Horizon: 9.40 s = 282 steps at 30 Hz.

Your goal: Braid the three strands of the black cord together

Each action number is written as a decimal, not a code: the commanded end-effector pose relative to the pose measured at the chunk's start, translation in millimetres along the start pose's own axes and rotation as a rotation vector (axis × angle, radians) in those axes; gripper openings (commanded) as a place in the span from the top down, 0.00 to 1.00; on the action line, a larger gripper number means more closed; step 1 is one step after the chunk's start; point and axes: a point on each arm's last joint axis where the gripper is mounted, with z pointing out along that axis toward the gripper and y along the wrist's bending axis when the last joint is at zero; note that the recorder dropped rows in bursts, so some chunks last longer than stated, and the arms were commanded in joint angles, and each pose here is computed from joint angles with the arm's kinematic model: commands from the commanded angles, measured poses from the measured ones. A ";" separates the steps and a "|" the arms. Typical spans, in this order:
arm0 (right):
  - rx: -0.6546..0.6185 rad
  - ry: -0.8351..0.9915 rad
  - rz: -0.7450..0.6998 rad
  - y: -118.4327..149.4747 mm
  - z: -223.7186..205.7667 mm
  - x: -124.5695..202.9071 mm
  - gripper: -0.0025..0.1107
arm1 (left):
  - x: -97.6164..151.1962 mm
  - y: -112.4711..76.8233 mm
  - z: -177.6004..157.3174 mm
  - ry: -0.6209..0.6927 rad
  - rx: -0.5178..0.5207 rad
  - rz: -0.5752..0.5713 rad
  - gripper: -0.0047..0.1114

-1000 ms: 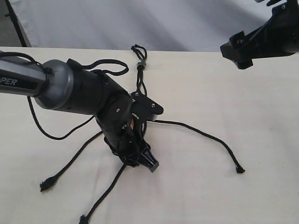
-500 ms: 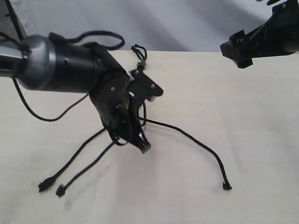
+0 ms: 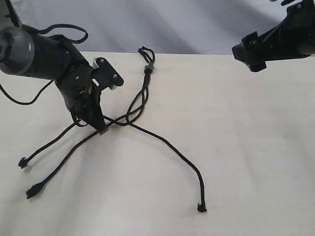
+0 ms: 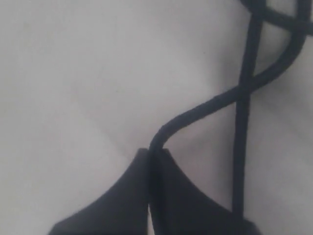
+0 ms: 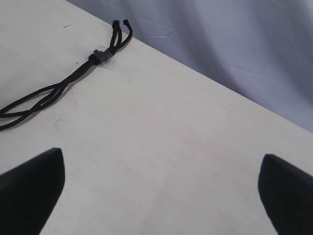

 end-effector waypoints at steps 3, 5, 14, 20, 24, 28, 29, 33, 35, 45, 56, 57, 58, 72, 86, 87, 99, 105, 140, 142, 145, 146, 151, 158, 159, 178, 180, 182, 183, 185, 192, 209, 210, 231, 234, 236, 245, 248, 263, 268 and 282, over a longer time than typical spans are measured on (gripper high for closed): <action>0.014 -0.014 -0.002 -2.5 -0.8 -0.4 0.05 | 14.0 -9.1 28.4 0.112 0.061 -0.034 0.95; 0.012 -0.018 0.025 -2.3 -0.8 -0.7 0.05 | 21.8 -28.3 26.4 0.199 0.143 -0.096 0.95; -0.011 -0.031 0.101 -0.3 -0.8 -2.0 0.05 | -9.2 -107.7 -26.9 0.077 0.298 0.228 0.95; -0.015 -0.028 0.106 0.0 -0.8 -1.8 0.05 | -3.8 -34.9 -26.4 -0.050 0.214 -0.039 0.95; -0.036 0.005 0.106 2.1 -0.8 1.1 0.05 | 14.6 -24.3 3.3 -0.004 0.216 -0.099 0.95; -0.042 0.015 0.111 3.1 -0.1 3.6 0.05 | 16.3 -30.4 21.6 -0.003 0.247 -0.160 0.94; -0.045 0.019 0.111 3.4 -0.1 4.0 0.05 | 16.1 -31.3 23.0 -0.004 0.253 -0.172 0.91; -0.061 0.013 0.154 5.3 -0.2 3.0 0.05 | 16.4 -32.2 22.7 0.002 0.263 -0.186 0.64; -0.075 0.010 0.147 9.3 0.0 1.8 0.05 | 17.2 -32.3 21.5 0.016 0.269 -0.184 0.53; -0.353 0.128 0.008 82.5 7.2 -4.5 0.05 | 9.5 16.3 -50.8 -0.157 0.169 -0.246 0.46; -0.680 0.359 -0.281 226.4 49.6 16.9 0.05 | 55.2 85.6 -82.6 -0.258 0.040 -0.524 0.46; -0.693 0.382 -0.300 235.0 53.6 20.3 0.05 | 57.5 88.3 -82.2 -0.255 0.036 -0.533 0.46; -0.704 0.406 -0.324 244.4 59.1 24.4 0.05 | 59.4 90.4 -81.8 -0.253 0.032 -0.540 0.46; -0.568 0.697 -0.384 279.8 119.7 64.5 0.06 | 60.0 91.2 -81.7 -0.253 0.032 -0.545 0.46; -0.538 0.700 -0.445 275.6 121.1 65.4 0.96 | 59.9 91.1 -81.7 -0.253 0.032 -0.542 0.46; -0.530 0.684 -0.467 273.0 118.9 61.6 0.96 | 59.9 91.1 -81.7 -0.253 0.032 -0.542 0.46; -0.214 0.508 -0.892 198.9 130.6 23.0 0.96 | 59.9 91.1 -81.7 -0.253 0.032 -0.542 0.46; -0.211 0.602 -0.810 175.0 167.3 49.9 0.96 | 59.9 91.1 -81.7 -0.253 0.032 -0.542 0.46; -0.379 0.611 -0.688 148.5 88.7 5.8 0.96 | 59.3 90.4 -81.8 -0.257 0.043 -0.559 0.46; -0.357 0.639 -0.637 132.4 98.0 13.7 0.96 | 59.3 90.4 -81.8 -0.257 0.043 -0.559 0.46; -0.338 0.672 -0.593 115.8 111.8 29.0 0.96 | 59.3 90.4 -81.8 -0.257 0.043 -0.559 0.46; -0.334 0.680 -0.581 111.5 116.2 34.1 0.96 | 59.3 90.4 -81.9 -0.258 0.044 -0.560 0.46; -0.334 0.695 -0.561 105.4 137.7 60.5 0.96 | 59.4 90.3 -81.8 -0.256 0.045 -0.559 0.46; -0.345 0.683 -0.566 111.7 152.2 78.3 0.76 | 60.8 88.8 -81.4 -0.236 0.055 -0.555 0.46; -0.347 0.685 -0.566 112.3 153.1 80.3 0.68 | 61.1 88.5 -81.4 -0.232 0.058 -0.555 0.46; 0.052 -0.031 -0.235 17.6 9.4 5.6 0.32 | -27.1 -153.7 -81.1 -0.242 0.610 -0.032 0.46; 0.052 -0.031 -0.235 17.6 9.4 5.6 0.32 | -27.0 -157.0 -72.1 -0.205 0.552 -0.089 0.46; 0.052 -0.031 -0.235 17.6 9.4 5.6 0.32 | -26.4 -159.8 -67.9 -0.183 0.533 -0.117 0.46; 0.055 -0.032 -0.234 16.9 9.3 5.6 0.32 | -26.2 -162.4 -66.6 -0.173 0.536 -0.126 0.46; 0.055 -0.032 -0.234 16.9 9.3 5.6 0.32 | -25.4 -168.6 -63.4 -0.159 0.541 -0.115 0.46; 0.055 -0.033 -0.231 16.9 9.3 5.6 0.32 | -23.1 -186.9 -47.5 -0.120 0.540 -0.095 0.46; 0.055 -0.035 -0.231 16.9 9.3 5.4 0.32 | -20.9 -189.4 -41.0 -0.095 0.539 -0.084 0.96; 0.055 -0.035 -0.231 16.9 9.3 5.4 0.32 | -21.3 -187.5 -42.4 -0.101 0.536 -0.083 0.96; 0.056 -0.037 -0.226 16.9 9.3 5.3 0.32 | -24.7 -85.2 -45.3 -0.069 0.218 0.185 0.96; 0.056 -0.037 -0.226 16.9 9.3 5.3 0.32 | -22.4 -86.2 -27.8 -0.035 0.215 0.198 0.96; 0.056 -0.037 -0.226 16.9 9.3 5.3 0.32 | -20.4 -90.0 -17.8 -0.009 0.225 0.202 0.96; 0.058 -0.047 -0.226 16.8 9.3 4.3 0.32 | -9.9 -121.4 -18.8 0.150 0.468 0.030 0.96; 0.058 -0.050 -0.224 16.8 9.3 4.1 0.32 | -11.0 -145.0 -28.8 0.164 0.563 0.058 0.96; 0.057 -0.050 -0.220 16.9 9.3 4.1 0.32 | -21.9 -147.5 -53.5 0.026 0.576 0.094 0.96; 0.057 -0.050 -0.220 16.9 9.3 4.1 0.32 | -17.2 -133.8 -51.7 0.064 0.584 0.066 0.96; 0.057 -0.053 -0.215 16.9 9.3 3.8 0.32 | -0.8 -127.7 -40.0 0.124 0.549 0.089 0.96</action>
